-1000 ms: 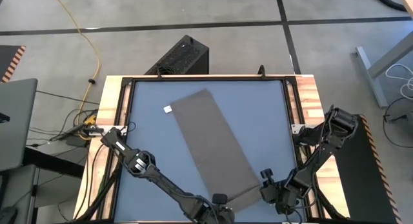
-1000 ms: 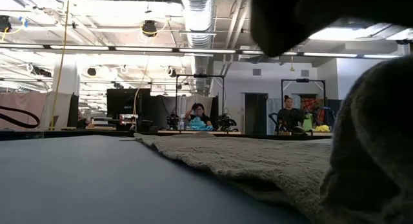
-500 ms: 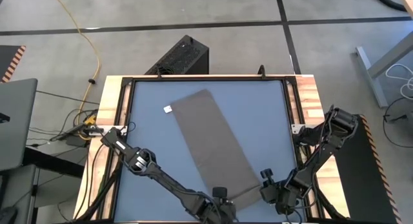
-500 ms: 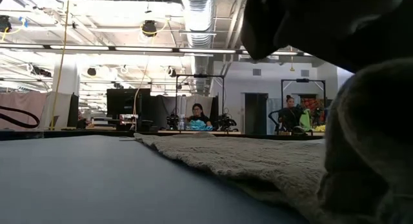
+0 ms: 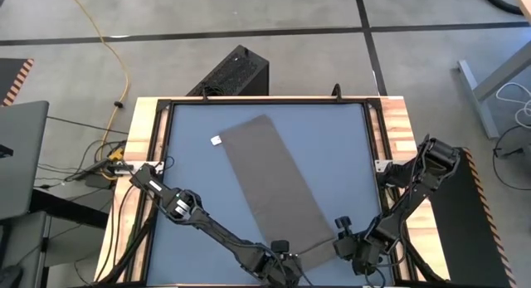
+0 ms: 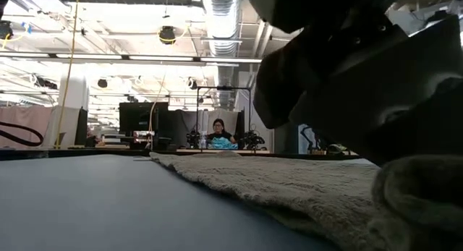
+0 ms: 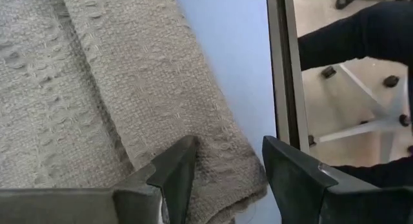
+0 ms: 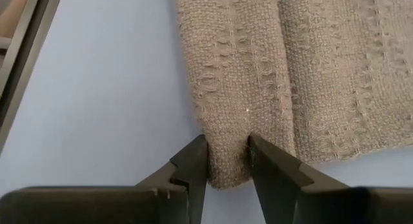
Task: Roll towel into tight, uniform cylinder
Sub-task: Roll the gray towel
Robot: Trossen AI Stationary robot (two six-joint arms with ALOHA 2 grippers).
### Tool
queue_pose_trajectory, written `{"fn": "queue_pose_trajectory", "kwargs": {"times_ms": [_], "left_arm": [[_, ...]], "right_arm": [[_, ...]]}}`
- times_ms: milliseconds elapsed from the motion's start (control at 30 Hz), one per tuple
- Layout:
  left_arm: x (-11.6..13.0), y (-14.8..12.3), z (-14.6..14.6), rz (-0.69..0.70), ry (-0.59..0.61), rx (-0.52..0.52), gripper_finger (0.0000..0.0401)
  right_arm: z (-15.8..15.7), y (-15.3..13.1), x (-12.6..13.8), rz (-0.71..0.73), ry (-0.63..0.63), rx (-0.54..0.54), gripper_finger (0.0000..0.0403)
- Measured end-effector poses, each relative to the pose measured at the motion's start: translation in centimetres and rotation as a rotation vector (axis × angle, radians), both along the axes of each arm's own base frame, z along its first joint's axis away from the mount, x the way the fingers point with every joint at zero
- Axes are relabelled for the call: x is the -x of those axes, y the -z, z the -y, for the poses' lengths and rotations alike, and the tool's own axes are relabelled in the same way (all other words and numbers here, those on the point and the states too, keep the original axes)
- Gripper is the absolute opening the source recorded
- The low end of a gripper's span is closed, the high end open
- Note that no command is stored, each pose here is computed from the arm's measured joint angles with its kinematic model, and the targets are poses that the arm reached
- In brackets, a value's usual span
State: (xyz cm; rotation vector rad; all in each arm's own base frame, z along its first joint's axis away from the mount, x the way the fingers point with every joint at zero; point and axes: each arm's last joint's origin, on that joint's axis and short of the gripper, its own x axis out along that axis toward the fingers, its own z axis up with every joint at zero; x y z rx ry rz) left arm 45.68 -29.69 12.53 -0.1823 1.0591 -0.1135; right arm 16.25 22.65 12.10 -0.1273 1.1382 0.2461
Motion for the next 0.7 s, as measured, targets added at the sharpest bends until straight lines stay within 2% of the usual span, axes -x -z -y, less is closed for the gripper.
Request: {"fn": "queue_pose_trajectory", "kwargs": {"times_ms": [200,333,467,600,700], "left_arm": [[-0.2,1.7,-0.5,-0.06,-0.054,0.016,0.0176],[-0.2,2.4,-0.6,-0.074,-0.057,0.002,0.0157],[-0.1,2.6,-0.6,-0.084,-0.064,-0.004,0.0106],[-0.2,2.7,-0.7,-0.09,-0.091,0.003,0.002],[-0.7,2.6,-0.4,-0.059,-0.069,0.077,0.0009]], "right_arm": [[0.5,-1.0,0.0,0.001,0.011,-0.014,0.0123],[0.8,-1.7,0.0,0.009,0.016,-0.027,0.0106],[0.9,-1.8,0.1,0.011,0.016,-0.028,0.0083],[0.8,-1.9,0.1,0.011,0.018,-0.032,0.0054],[0.8,-1.9,0.1,-0.006,0.011,-0.049,0.0035]]}}
